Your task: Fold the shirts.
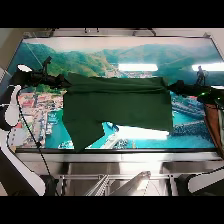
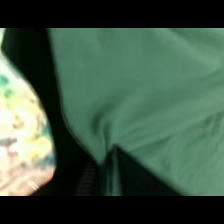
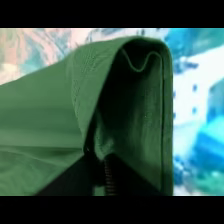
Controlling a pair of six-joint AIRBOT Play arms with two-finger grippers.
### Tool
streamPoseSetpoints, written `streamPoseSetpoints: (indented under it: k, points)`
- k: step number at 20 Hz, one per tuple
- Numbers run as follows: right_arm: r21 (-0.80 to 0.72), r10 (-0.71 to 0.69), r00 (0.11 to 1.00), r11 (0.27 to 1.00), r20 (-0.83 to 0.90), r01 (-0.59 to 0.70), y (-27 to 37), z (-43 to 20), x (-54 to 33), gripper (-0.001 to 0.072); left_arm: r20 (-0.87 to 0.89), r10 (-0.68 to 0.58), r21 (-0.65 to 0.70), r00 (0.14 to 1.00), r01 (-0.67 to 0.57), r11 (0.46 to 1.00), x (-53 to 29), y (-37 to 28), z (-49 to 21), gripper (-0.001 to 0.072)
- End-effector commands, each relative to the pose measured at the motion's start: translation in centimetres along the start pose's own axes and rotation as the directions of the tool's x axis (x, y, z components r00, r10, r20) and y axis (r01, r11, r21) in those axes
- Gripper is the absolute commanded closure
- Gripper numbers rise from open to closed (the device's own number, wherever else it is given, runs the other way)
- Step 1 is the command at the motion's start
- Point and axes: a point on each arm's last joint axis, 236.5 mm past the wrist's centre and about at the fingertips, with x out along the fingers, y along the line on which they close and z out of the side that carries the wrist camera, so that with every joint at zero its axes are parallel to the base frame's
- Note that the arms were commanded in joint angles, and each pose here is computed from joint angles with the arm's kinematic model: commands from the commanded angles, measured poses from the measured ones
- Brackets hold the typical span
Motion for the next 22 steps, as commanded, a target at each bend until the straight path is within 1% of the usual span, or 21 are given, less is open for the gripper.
streamPoseSetpoints:
  k: [1, 2, 4, 5, 6, 8, 9, 10, 11, 14, 18, 20, 21, 22]
  points:
    - [0.012, 0.075, 0.995, 0.997, -0.059, -0.074, 1.6, -0.9, -1.0, 0.0386, -0.073, -0.058, -0.021, 0.996, 0.056, 0.998, -1.2, -1.6, -1.3, 0.0250]
    - [0.020, 0.113, 0.991, 0.994, -0.070, -0.112, 2.6, -0.7, -2.5, 0.0384, -0.089, -0.072, -0.041, 0.993, 0.069, 0.997, -2.6, -2.2, -1.3, 0.0237]
    - [0.022, 0.158, 0.981, 0.987, -0.114, -0.156, 3.6, -1.1, -6.5, 0.0384, -0.137, -0.105, -0.066, 0.985, 0.097, 0.993, -6.1, -3.5, -2.2, 0.0239]
    - [0.029, 0.122, 0.977, 0.992, -0.175, -0.119, 2.7, -2.5, -8.3, 0.0385, -0.161, -0.119, -0.088, 0.980, 0.106, 0.990, -7.6, -4.0, -3.3, 0.0302]
    - [0.044, 0.054, 0.968, 0.998, -0.246, -0.045, 1.1, -4.6, -9.9, 0.0384, -0.185, -0.133, -0.118, 0.974, 0.112, 0.987, -8.6, -4.3, -4.9, 0.0325]
    - [0.056, -0.092, 0.915, 0.991, -0.392, 0.124, -2.7, -10.2, -13.0, 0.0383, -0.225, -0.139, -0.197, 0.964, 0.095, 0.976, -9.5, -4.1, -9.4, 0.0324]
    - [0.070, -0.136, 0.888, 0.980, -0.438, 0.184, -4.2, -12.7, -14.1, 0.0381, -0.245, -0.104, -0.240, 0.964, 0.044, 0.970, -9.5, -3.2, -12.0, 0.0323]
    - [0.088, -0.149, 0.874, 0.973, -0.462, 0.213, -5.1, -14.4, -14.6, 0.0334, -0.270, -0.077, -0.278, 0.960, -0.001, 0.961, -9.4, -2.2, -14.4, 0.0322]
    - [0.130, -0.129, 0.867, 0.968, -0.482, 0.217, -5.4, -16.1, -14.8, 0.0287, -0.295, -0.070, -0.318, 0.953, -0.028, 0.948, -9.4, -1.7, -16.8, 0.0323]
    - [0.189, -0.092, 0.848, 0.957, -0.522, 0.220, -5.5, -20.2, -13.8, 0.0287, -0.296, -0.091, -0.407, 0.951, -0.040, 0.912, -8.9, -1.5, -20.8, 0.0322]
    - [0.176, -0.039, 0.825, 0.970, -0.564, 0.167, -3.1, -22.8, -11.2, 0.0289, -0.332, -0.121, -0.454, 0.935, -0.046, 0.890, -7.4, -2.0, -23.9, 0.0322]
    - [0.145, -0.027, 0.809, 0.980, -0.587, 0.138, -1.6, -23.3, -9.8, 0.0398, -0.357, -0.125, -0.449, 0.926, -0.053, 0.892, -6.5, -2.6, -24.8, 0.0322]
    - [0.129, -0.029, 0.809, 0.983, -0.587, 0.129, -1.0, -23.4, -9.0, 0.0464, -0.363, -0.116, -0.437, 0.925, -0.059, 0.898, -5.9, -2.7, -24.8, 0.0322]
    - [0.121, -0.028, 0.814, 0.986, -0.580, 0.119, -0.4, -23.2, -8.2, 0.0604, -0.363, -0.097, -0.418, 0.927, -0.069, 0.906, -5.3, -2.8, -24.6, 0.0322]
